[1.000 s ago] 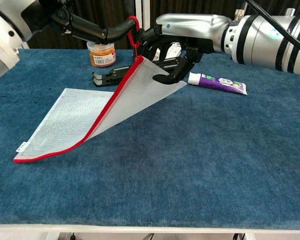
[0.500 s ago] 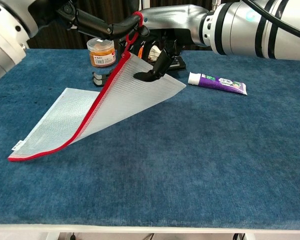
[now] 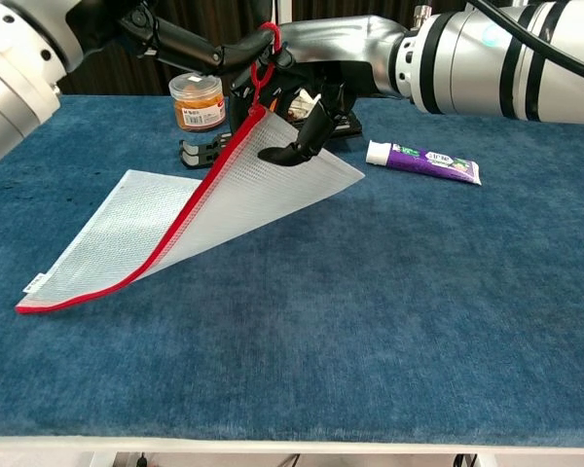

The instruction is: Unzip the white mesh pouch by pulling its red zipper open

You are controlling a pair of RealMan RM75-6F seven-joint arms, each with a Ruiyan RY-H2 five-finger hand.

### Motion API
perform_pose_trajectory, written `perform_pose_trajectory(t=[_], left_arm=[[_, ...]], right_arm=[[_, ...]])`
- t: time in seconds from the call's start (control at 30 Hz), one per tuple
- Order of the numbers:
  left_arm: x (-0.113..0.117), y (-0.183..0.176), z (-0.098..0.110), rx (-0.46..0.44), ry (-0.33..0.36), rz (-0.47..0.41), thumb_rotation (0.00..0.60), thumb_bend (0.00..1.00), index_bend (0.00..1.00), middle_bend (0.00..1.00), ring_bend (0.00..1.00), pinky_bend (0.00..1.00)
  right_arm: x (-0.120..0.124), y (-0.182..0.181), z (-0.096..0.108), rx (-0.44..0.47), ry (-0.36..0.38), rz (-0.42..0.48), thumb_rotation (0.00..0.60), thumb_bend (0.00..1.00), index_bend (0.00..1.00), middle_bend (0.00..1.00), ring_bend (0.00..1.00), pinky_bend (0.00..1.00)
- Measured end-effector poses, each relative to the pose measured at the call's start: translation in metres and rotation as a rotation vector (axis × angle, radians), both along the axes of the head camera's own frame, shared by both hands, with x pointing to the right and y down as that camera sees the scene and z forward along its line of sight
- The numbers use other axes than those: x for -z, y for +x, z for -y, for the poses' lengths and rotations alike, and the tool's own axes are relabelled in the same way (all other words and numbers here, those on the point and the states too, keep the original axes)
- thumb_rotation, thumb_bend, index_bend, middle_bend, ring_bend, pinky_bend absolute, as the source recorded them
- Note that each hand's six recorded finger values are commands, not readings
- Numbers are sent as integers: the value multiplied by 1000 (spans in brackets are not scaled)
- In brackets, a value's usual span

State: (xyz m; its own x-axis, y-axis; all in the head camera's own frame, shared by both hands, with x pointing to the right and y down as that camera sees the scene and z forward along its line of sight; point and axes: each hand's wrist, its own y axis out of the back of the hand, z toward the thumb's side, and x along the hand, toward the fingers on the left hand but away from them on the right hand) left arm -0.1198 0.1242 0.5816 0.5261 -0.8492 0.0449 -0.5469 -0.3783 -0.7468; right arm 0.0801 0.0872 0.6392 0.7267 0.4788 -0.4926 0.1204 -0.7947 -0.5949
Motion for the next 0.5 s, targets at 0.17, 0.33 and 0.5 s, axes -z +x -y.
perform_pose_trajectory(t=[0.17, 0.33, 0.5], left_arm=[[-1, 0, 0, 0, 0, 2, 600, 398, 643, 106, 12, 126], [-1, -3, 1, 13, -2, -2, 600, 397, 643, 106, 12, 126], [-1, -11, -1, 31, -6, 0, 600, 397, 643, 106, 12, 126]], right_arm=[[-2, 0, 1, -8, -3, 4, 600, 394, 531, 384, 235, 262], [-4, -2, 0, -28, -32, 20, 600, 454, 619, 412, 235, 259], [-4, -8, 2, -49, -39, 42, 600, 490, 735, 439, 236, 260]])
